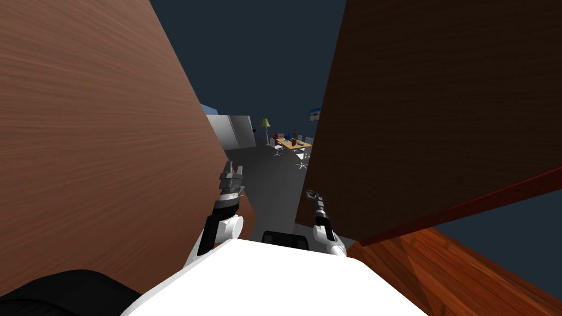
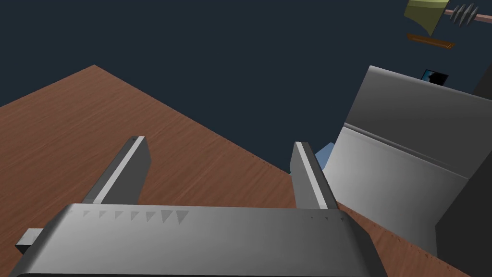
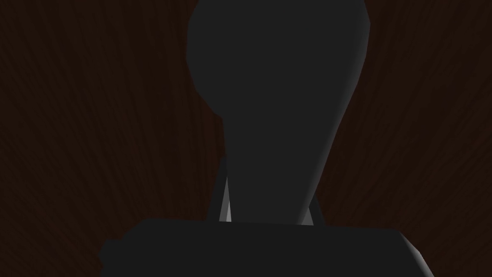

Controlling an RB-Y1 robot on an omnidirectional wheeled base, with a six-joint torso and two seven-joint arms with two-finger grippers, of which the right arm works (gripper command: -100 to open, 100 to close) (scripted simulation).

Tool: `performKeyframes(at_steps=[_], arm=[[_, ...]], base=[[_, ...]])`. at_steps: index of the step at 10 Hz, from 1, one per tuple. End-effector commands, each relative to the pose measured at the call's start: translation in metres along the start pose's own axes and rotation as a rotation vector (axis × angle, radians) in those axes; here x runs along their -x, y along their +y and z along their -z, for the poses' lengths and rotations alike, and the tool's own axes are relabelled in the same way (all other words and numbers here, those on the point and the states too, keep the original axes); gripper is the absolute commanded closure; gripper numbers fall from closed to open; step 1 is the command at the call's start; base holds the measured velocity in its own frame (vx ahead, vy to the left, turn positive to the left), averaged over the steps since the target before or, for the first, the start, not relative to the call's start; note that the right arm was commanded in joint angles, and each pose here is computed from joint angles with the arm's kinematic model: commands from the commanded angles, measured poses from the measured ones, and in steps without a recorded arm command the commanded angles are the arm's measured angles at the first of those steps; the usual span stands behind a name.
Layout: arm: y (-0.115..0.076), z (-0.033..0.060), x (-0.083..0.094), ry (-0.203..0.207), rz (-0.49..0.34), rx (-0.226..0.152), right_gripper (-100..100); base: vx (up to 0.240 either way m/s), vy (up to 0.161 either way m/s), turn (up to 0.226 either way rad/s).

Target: Push the door open

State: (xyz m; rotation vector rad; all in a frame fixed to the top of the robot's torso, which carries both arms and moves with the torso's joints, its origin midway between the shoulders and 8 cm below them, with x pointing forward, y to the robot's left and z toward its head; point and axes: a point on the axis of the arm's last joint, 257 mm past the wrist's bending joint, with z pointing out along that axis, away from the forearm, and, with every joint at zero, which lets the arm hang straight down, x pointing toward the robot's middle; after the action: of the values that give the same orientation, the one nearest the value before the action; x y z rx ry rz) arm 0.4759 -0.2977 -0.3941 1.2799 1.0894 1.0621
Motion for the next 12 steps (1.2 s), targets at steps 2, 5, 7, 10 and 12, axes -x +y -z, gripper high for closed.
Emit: performKeyframes(at_steps=[2, 5, 7, 10, 12], arm=[[0.005, -0.0043, 0.011, -0.024, 0.021, 0.013, 100], [0.006, -0.0046, 0.014, -0.047, 0.026, 0.016, 100], [0.006, -0.0035, 0.009, -0.065, 0.019, 0.015, 100], [0.004, 0.0003, -0.006, -0.084, -0.009, 0.007, 100], [0.001, 0.0034, 0.003, -0.097, -0.005, 0.003, 100]], base=[[0.169, 0.038, -0.066], [0.147, 0.036, -0.060], [0.192, 0.031, -0.101], [0.175, 0.014, -0.082], [0.101, 0.007, -0.047]])
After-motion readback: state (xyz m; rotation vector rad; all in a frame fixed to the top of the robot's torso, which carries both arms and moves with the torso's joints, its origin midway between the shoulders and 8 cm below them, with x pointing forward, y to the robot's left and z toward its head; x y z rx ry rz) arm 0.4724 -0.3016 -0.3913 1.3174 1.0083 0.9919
